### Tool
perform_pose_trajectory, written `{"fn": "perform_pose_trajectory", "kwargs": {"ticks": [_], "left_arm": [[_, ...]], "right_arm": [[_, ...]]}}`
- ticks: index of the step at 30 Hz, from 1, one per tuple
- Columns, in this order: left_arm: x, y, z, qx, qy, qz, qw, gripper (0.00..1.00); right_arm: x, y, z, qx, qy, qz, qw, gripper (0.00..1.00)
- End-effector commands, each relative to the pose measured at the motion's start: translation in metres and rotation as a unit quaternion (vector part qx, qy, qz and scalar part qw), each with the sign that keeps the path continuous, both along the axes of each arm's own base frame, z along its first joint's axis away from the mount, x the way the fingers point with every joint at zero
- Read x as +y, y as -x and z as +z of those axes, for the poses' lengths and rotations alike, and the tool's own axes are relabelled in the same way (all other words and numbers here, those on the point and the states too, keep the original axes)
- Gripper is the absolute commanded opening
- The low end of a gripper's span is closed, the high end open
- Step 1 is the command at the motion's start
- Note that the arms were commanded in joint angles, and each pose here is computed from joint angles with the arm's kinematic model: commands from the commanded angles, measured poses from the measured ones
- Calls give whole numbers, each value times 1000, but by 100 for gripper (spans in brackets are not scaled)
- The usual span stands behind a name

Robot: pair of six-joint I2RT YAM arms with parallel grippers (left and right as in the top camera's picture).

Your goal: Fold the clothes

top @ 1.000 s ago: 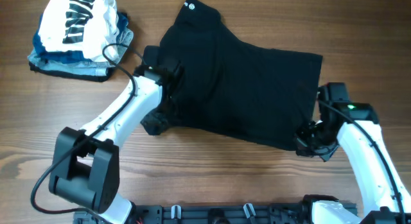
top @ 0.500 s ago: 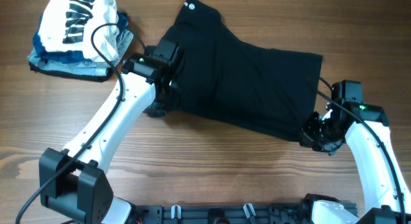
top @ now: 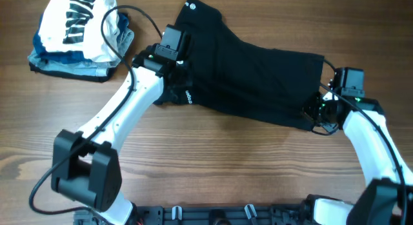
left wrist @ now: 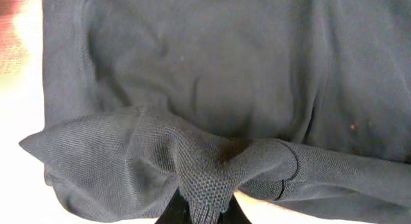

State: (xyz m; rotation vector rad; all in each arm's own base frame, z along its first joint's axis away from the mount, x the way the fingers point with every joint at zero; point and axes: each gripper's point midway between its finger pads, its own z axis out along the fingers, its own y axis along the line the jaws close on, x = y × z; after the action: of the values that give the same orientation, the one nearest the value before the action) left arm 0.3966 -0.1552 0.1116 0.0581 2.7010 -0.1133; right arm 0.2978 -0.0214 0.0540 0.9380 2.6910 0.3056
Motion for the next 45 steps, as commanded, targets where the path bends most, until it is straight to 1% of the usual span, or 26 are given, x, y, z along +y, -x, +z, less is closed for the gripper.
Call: {"fn": "perform_pose_trajectory", "kwargs": {"ticks": [1, 6, 7, 8, 9, 10, 11, 12, 13, 18, 20, 21, 23, 24, 27, 28, 29, 32, 34, 37, 40, 42, 45], "left_arm": [[-3, -14, -7, -15, -12, -12, 1000, 4], [-7, -23, -13, -25, -8, -12, 1000, 7], [-7, -25, -13, -27, -7, -12, 1000, 9], [-8, -25, -14, -27, -7, -12, 1000, 17], [-8, -25, -15, -26, -7, -12, 1000, 40], [-8, -25, -15, -26, -7, -12, 1000, 79], [-8, -25, -15, -25, -7, -12, 1000, 100], [-7, -25, -15, -25, -8, -12, 1000, 100], [-7, -25, -15, -25, -8, -12, 1000, 100], [-4, -25, -15, -22, -14, -19, 999, 100], [-3, -24, -13, -19, -18, -23, 999, 100], [-3, -24, -7, -19, -18, -23, 999, 100], [-5, -29, 14, -25, -18, -26, 999, 100], [-8, -34, 34, -35, -18, -35, 999, 100], [-16, -53, 95, -90, -12, -65, 994, 100], [-20, -59, 110, -112, -9, -83, 990, 100], [-25, -72, 129, -148, -2, -104, 984, 100], [-25, -101, 145, -197, 16, -111, 974, 100], [-17, -124, 136, -206, 22, -106, 973, 100], [-4, -156, 100, -185, 17, -101, 977, 100], [7, -190, 45, -160, 7, -102, 982, 100], [9, -204, 15, -154, 2, -103, 983, 100], [7, -209, -14, -144, -8, -116, 983, 100]], "right_arm": [[-7, -13, -17, 6, 8, 1, 1000, 4], [-9, -30, -32, -7, 12, 8, 1000, 4], [-10, -33, -31, -14, 14, 10, 1000, 5], [-11, -38, -30, -24, 16, 11, 1000, 8], [-11, -43, -28, -35, 16, 13, 999, 16], [-10, -48, -25, -47, 15, 19, 999, 27], [-8, -52, -23, -58, 11, 28, 998, 37], [-5, -57, -20, -71, 5, 36, 997, 46], [-3, -61, -15, -79, 2, 40, 996, 49], [-6, -80, 15, -96, 10, 62, 993, 55], [-7, -87, 32, -102, 20, 81, 991, 58], [-8, -93, 48, -107, 28, 97, 989, 59], [-10, -98, 72, -110, 40, 118, 986, 62], [-12, -100, 88, -110, 50, 124, 985, 63], [-15, -106, 124, -122, 66, 136, 981, 66], [-15, -108, 133, -128, 67, 139, 980, 72], [-9, -113, 147, -148, 63, 163, 973, 75], [-4, -119, 168, -175, 60, 184, 965, 76], [-4, -120, 173, -179, 63, 184, 964, 76], [-4, -119, 172, -177, 61, 185, 965, 76], [-3, -115, 169, -166, 57, 186, 967, 76], [-2, -112, 167, -161, 57, 189, 967, 76], [-2, -108, 165, -151, 58, 196, 967, 77]]}}
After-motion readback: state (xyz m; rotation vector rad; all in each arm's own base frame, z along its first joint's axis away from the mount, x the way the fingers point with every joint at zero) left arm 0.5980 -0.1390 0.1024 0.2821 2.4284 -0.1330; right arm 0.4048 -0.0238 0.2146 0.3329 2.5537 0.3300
